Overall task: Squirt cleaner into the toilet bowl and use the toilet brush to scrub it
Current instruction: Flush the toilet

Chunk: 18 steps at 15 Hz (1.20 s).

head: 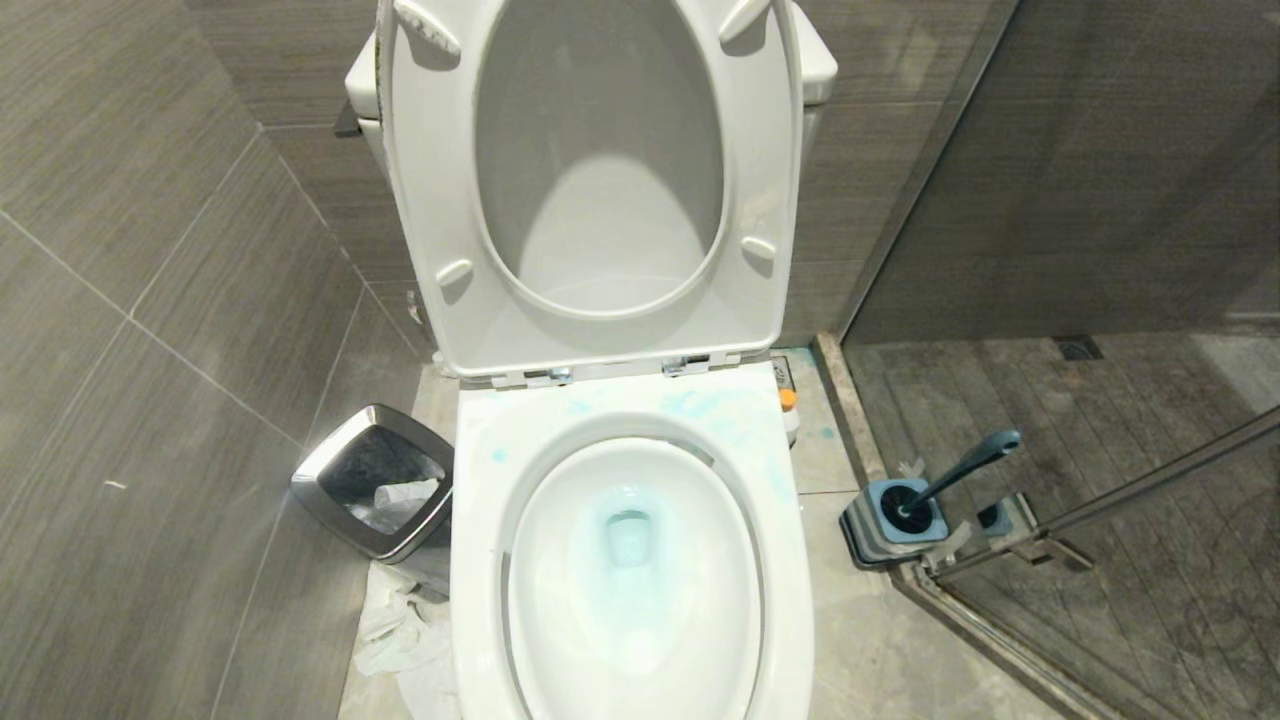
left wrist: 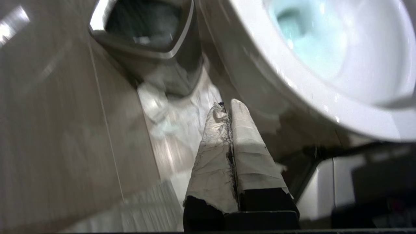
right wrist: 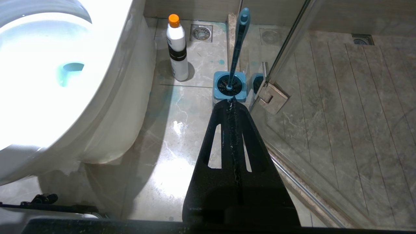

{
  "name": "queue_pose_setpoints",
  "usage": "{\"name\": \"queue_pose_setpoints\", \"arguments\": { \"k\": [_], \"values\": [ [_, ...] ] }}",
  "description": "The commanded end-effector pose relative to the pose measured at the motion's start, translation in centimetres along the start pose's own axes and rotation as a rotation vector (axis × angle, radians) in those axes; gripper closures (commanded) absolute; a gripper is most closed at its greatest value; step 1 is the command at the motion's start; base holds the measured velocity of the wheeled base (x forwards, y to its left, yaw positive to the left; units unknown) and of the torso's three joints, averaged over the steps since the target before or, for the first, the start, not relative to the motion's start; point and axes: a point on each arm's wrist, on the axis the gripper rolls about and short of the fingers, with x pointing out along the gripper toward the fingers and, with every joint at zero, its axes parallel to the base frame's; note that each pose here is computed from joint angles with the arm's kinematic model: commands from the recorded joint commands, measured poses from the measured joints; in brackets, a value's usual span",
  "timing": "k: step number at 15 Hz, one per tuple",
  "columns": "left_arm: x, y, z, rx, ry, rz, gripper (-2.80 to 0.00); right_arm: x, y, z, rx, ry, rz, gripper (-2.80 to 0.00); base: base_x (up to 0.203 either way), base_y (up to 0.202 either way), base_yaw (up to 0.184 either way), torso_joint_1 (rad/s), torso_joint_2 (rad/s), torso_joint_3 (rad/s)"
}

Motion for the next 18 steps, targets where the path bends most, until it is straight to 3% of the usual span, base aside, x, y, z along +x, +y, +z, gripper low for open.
{"name": "queue_pose_setpoints", "arguments": {
  "k": [1,5,9,14,18],
  "values": [
    [-0.3,0.3,2.1,0.014,-0.149,0.014,0.0,0.0,0.0,0.0,-0.001,0.0,0.0,0.0,0.0,0.0,0.0,0.0,0.0,0.0],
    [-2.1,0.7,6.8,0.037,-0.272,-0.01,0.0,0.0,0.0,0.0,-0.001,0.001,0.0,0.0,0.0,0.0,0.0,0.0,0.0,0.0],
    [-3.8,1.2,10.8,0.045,-0.287,-0.008,0.0,0.0,0.0,0.0,-0.001,0.001,0.0,0.0,0.0,0.0,0.0,0.0,0.0,0.0],
    [-3.1,2.1,16.9,0.068,-0.302,0.024,0.0,0.0,0.0,0.0,-0.001,0.001,0.0,0.0,0.0,0.0,0.0,0.0,0.0,0.0],
    [-3.8,2.2,17.9,0.096,-0.341,0.029,0.0,0.0,0.0,0.0,-0.001,0.001,0.0,0.0,0.0,0.0,0.0,0.0,0.0,0.0]
  ]
}}
